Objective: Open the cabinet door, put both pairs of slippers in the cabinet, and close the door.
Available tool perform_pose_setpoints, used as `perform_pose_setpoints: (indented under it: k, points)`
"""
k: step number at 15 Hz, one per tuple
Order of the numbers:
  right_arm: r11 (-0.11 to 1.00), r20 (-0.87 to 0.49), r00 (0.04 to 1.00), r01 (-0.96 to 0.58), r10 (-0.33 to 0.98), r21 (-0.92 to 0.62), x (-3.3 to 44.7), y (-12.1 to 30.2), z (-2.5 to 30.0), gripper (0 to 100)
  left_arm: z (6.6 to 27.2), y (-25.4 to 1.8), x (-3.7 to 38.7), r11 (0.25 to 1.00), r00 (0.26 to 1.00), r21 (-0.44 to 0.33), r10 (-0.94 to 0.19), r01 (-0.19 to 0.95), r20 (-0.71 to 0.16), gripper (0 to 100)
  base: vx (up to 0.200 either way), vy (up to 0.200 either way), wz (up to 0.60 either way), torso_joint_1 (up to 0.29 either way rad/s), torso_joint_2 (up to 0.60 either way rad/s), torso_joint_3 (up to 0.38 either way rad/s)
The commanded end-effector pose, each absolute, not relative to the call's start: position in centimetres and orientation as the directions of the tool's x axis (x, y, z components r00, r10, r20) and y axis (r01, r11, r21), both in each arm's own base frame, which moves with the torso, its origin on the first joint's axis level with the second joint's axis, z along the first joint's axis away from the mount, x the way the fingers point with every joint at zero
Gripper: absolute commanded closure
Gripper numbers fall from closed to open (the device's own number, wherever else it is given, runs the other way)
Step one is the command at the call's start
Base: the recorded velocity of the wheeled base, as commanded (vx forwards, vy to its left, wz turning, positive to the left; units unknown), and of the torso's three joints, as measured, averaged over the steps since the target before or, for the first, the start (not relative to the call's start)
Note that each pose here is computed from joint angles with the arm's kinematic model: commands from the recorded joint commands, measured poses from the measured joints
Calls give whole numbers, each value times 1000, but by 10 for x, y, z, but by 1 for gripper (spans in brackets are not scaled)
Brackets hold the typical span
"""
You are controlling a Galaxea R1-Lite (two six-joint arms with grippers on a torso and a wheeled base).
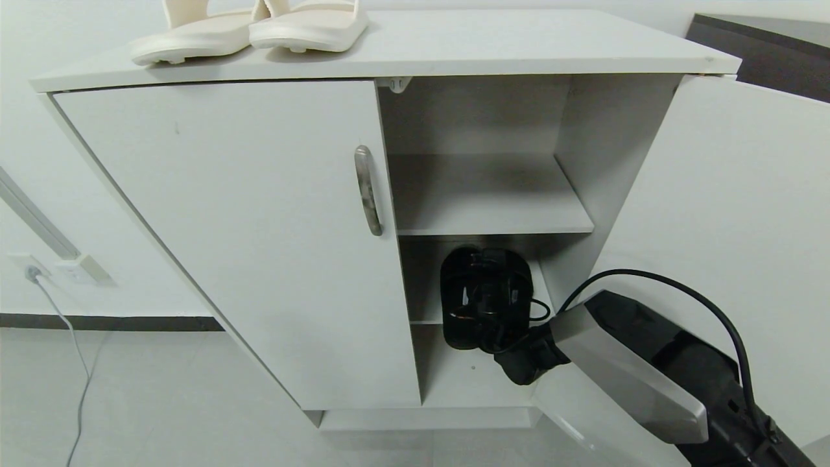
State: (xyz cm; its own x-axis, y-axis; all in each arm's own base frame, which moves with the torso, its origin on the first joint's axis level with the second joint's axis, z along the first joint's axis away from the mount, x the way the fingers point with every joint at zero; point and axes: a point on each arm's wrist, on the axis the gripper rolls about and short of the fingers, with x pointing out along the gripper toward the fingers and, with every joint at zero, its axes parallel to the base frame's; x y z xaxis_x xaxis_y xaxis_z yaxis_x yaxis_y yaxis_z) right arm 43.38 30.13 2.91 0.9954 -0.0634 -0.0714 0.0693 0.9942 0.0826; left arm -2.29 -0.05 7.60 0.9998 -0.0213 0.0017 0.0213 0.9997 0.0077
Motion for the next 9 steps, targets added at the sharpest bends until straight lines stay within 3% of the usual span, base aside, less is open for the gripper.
perform_pose_setpoints:
  k: [1, 4, 9]
  points:
    - [995, -78, 996, 59, -53, 78, 432, 301, 28, 0, 76, 0, -23, 1000, 1000, 8, -21, 21, 0, 100, 0, 0, 0, 0, 0, 0]
    - [997, -91, 995, 42, -35, 67, 417, 301, 33, 0, 76, 0, -23, 1000, 1000, 8, -21, 21, 0, 100, 0, 0, 0, 0, 0, 0]
    - [997, -87, 996, -31, 37, 68, 353, 296, 60, 0, 76, 0, -23, 1000, 1000, 8, -21, 21, 0, 100, 0, 0, 0, 0, 0, 0]
